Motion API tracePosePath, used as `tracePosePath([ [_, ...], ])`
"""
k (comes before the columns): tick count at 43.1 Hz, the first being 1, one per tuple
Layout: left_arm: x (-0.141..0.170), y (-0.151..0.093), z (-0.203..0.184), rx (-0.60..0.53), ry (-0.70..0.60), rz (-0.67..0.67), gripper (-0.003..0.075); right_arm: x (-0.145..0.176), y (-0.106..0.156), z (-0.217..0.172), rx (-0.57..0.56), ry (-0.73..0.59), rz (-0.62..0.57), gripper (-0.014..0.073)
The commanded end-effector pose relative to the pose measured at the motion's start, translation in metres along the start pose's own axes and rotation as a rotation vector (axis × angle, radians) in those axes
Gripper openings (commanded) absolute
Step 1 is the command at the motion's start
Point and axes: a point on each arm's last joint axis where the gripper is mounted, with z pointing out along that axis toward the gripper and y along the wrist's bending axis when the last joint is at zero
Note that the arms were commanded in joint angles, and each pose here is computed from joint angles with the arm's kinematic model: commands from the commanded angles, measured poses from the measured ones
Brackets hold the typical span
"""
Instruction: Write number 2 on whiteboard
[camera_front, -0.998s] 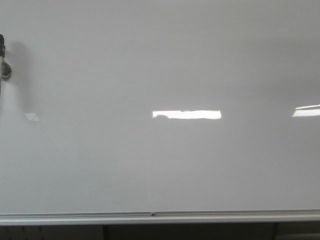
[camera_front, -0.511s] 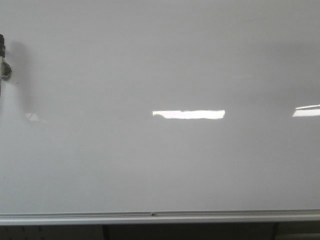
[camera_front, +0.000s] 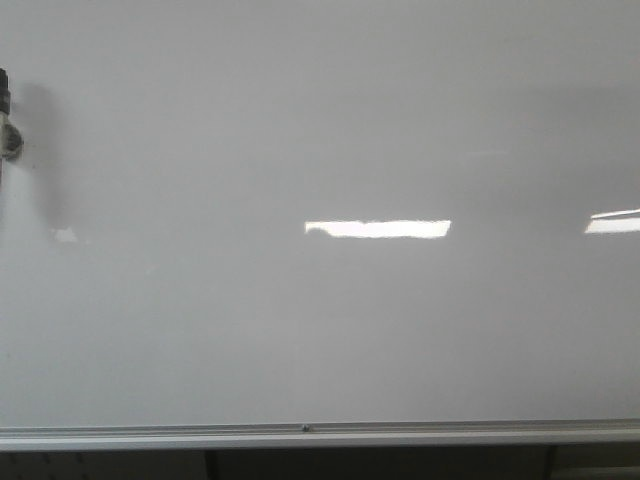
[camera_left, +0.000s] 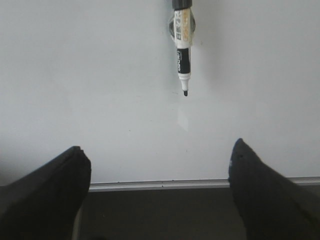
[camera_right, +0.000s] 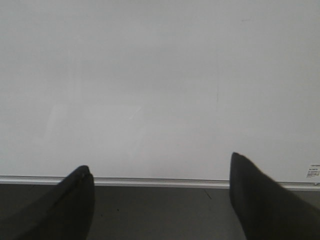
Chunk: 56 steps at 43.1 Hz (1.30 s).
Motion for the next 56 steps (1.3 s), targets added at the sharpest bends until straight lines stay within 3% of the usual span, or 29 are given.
tracePosePath([
  [1, -0.024, -0.002, 0.007, 0.022, -0.072, -0.044, 0.0566, -0.016, 0.000, -0.005, 0.007, -0.098, -0.017, 0.0595],
  [25, -0.077, -0.018, 0.088, 0.070, 0.024, -0.030, 0.0566, -0.016, 0.000, -0.005, 0.007, -0.098, -0.017, 0.0595],
  [41, -0.078, -0.019, 0.139, 0.062, 0.017, -0.055, 0.0566, -0.016, 0.000, -0.005, 0.007, -0.098, -0.017, 0.0595],
  [56, -0.074, -0.018, 0.164, 0.051, -0.001, -0.058, 0.0566, -0.016, 0.000, -0.005, 0.007, -0.098, -0.017, 0.0595],
])
